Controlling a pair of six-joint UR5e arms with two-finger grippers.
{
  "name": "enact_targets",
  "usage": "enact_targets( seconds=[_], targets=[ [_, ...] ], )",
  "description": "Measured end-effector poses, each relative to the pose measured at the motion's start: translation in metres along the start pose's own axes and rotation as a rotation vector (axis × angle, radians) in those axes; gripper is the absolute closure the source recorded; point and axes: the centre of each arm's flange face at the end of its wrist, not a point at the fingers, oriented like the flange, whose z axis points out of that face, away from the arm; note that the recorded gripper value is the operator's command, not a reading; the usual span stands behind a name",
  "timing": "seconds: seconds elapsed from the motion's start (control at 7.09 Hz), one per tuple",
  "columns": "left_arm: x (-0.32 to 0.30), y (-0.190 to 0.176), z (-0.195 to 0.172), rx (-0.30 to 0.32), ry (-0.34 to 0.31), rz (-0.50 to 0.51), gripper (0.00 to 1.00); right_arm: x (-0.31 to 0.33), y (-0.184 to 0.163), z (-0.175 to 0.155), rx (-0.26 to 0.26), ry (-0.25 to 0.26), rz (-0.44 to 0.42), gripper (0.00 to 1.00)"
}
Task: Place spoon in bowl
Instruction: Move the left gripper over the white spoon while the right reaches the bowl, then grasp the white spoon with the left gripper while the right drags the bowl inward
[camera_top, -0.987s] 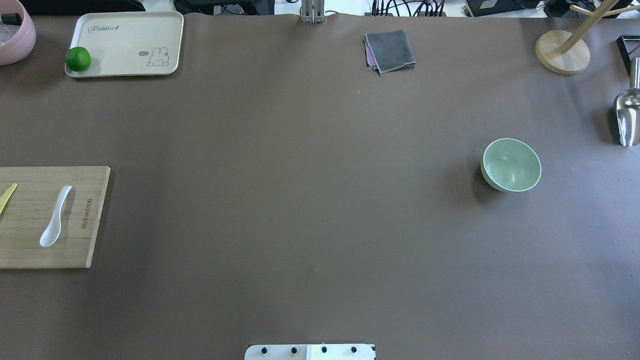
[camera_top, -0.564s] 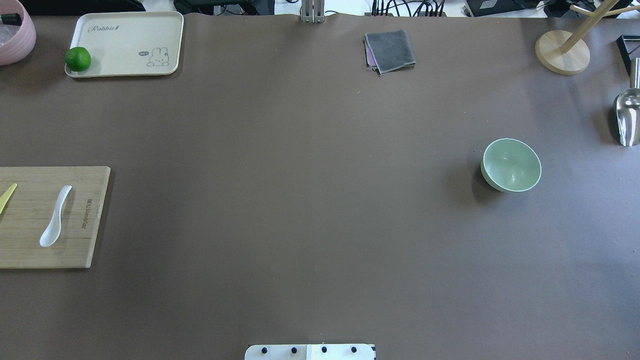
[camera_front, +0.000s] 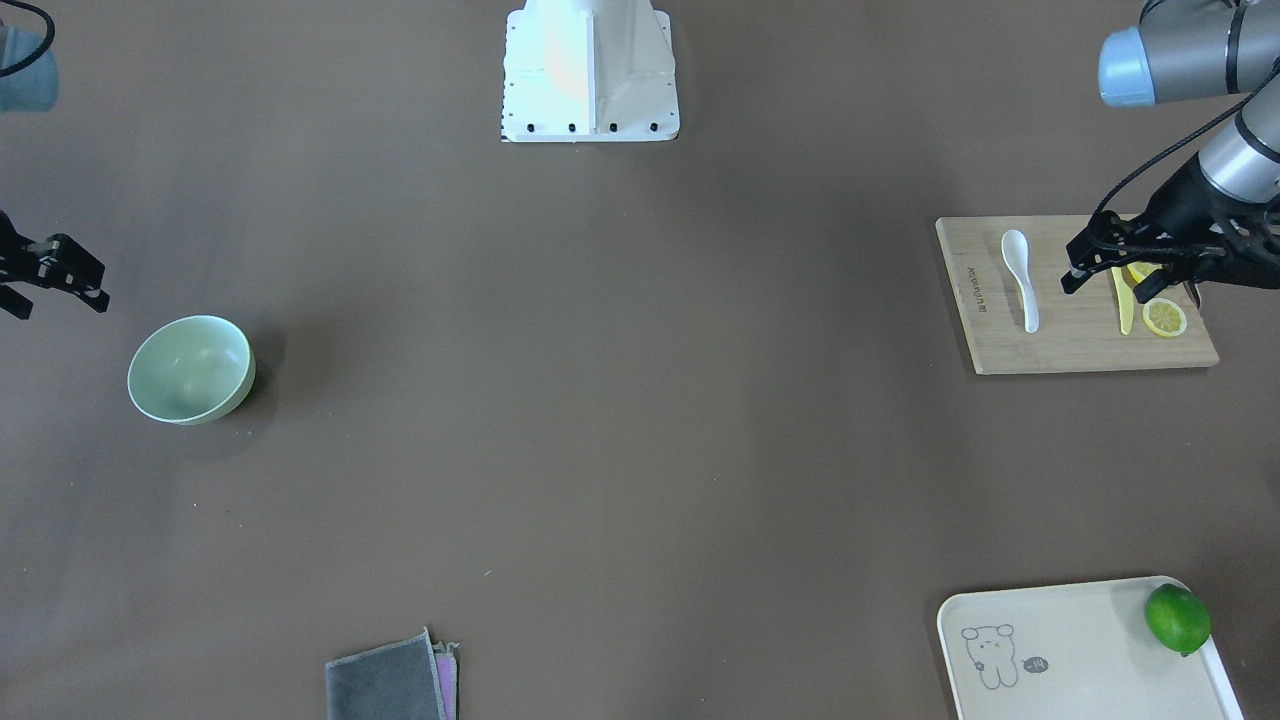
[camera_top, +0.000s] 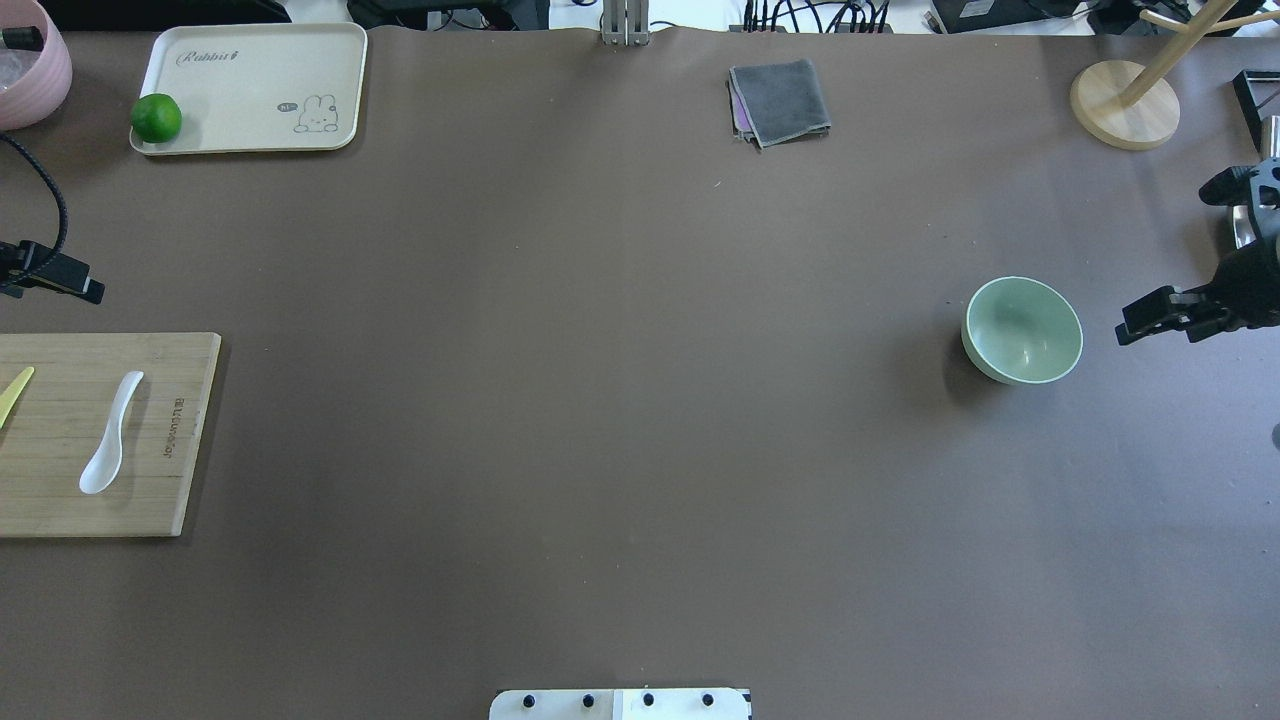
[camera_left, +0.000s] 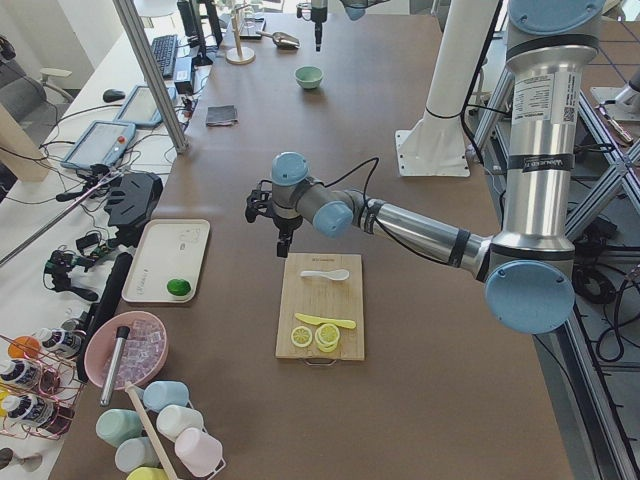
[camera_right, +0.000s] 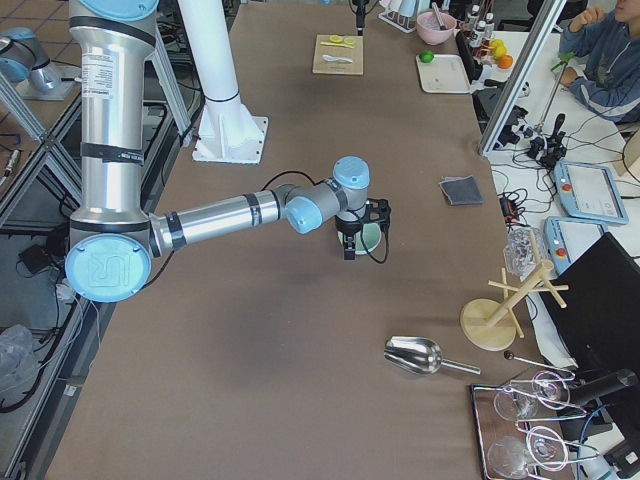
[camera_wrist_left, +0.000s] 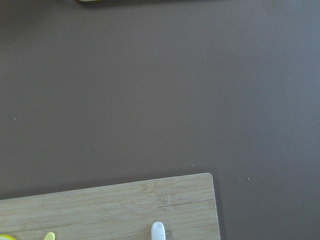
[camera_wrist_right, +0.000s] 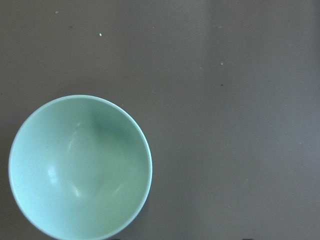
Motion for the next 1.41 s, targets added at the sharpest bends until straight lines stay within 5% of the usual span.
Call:
enact_targets(
  seconds=[0.42,0.71,1.41],
  targets=[
    [0.022,-0.001,0.036,-0.056,-0.002,0.032,0.04,-0.01,-0.022,0.048,-0.017,-0.005,-0.004,0.29],
    [0.029,0.006,0.055,-0.092,-0.004,0.045,0.04,-0.012,-0.029,0.063,-0.022,-0.008,0.002,1.0],
    [-0.003,0.034,0.1,-0.19,-0.053,0.01,0.25,-0.115,-0.039,0.033,0.009,-0.117,0.064,1.0]
  ],
)
